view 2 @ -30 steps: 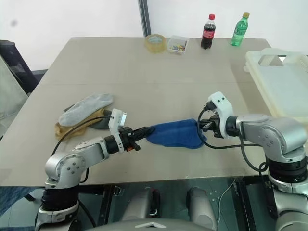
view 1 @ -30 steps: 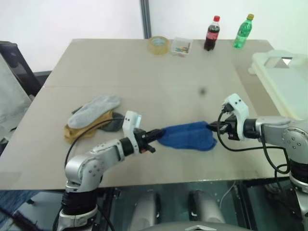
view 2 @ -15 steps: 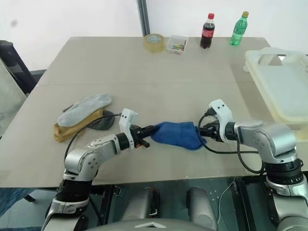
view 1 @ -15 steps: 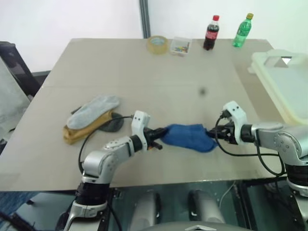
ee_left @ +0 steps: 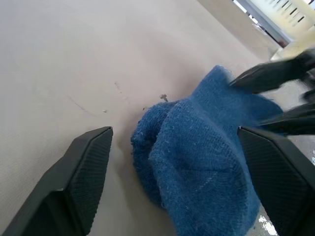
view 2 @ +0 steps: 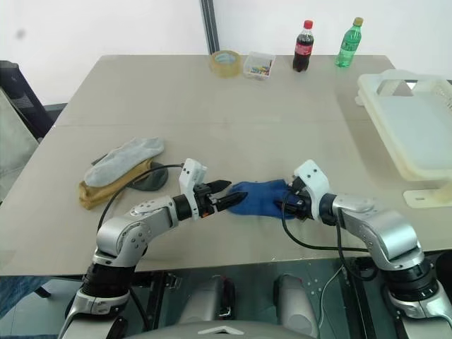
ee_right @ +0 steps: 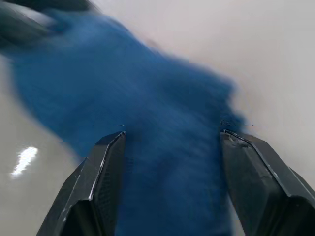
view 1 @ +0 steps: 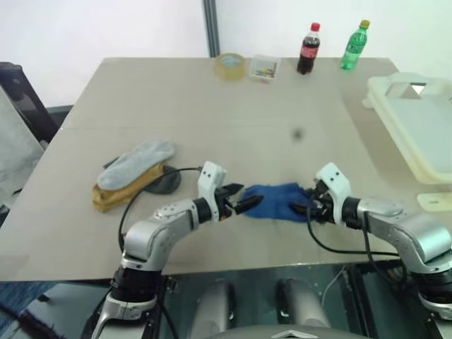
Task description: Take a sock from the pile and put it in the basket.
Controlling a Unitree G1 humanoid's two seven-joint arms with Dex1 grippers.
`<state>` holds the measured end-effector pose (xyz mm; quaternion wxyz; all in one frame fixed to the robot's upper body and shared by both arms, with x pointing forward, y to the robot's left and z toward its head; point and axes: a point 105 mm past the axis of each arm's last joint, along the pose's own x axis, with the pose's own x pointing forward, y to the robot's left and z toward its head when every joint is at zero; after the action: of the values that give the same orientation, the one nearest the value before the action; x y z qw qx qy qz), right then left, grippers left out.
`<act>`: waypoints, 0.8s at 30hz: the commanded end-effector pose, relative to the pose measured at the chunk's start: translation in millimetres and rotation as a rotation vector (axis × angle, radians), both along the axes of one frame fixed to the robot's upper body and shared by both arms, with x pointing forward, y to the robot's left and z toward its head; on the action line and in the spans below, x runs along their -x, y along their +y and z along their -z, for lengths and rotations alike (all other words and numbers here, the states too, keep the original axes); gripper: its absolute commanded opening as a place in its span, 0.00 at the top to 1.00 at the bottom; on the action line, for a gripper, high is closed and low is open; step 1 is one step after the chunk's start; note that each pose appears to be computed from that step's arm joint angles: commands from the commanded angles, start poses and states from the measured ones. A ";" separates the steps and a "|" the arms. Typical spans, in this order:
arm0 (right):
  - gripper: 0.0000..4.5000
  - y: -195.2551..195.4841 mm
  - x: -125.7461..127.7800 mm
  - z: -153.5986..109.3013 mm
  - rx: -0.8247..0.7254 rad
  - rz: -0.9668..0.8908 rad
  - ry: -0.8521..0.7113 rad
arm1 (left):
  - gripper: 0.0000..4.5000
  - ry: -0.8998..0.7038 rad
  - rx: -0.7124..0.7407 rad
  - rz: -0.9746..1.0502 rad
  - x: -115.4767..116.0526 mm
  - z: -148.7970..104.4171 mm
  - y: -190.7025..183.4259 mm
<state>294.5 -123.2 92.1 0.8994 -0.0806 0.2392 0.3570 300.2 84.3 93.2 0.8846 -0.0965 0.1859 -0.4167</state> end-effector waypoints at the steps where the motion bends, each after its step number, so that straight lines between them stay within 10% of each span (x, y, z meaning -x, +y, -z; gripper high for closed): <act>1: 0.31 -13.9 -5.5 14.3 0.057 0.085 0.006 | 0.02 0.020 -0.036 -0.039 -2.7 6.5 7.1; 14: 0.31 4.9 0.8 18.0 0.049 0.058 -0.001 | 0.02 0.235 -0.241 -0.018 -3.9 50.3 12.3; 24: 0.31 6.4 1.0 17.3 0.061 0.060 -0.022 | 0.02 0.528 0.344 0.283 29.6 -3.1 -38.9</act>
<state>297.8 -119.3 82.0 0.9134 -0.1019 0.2317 0.3189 290.5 55.8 92.8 0.7777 -0.2574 0.3204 -0.4757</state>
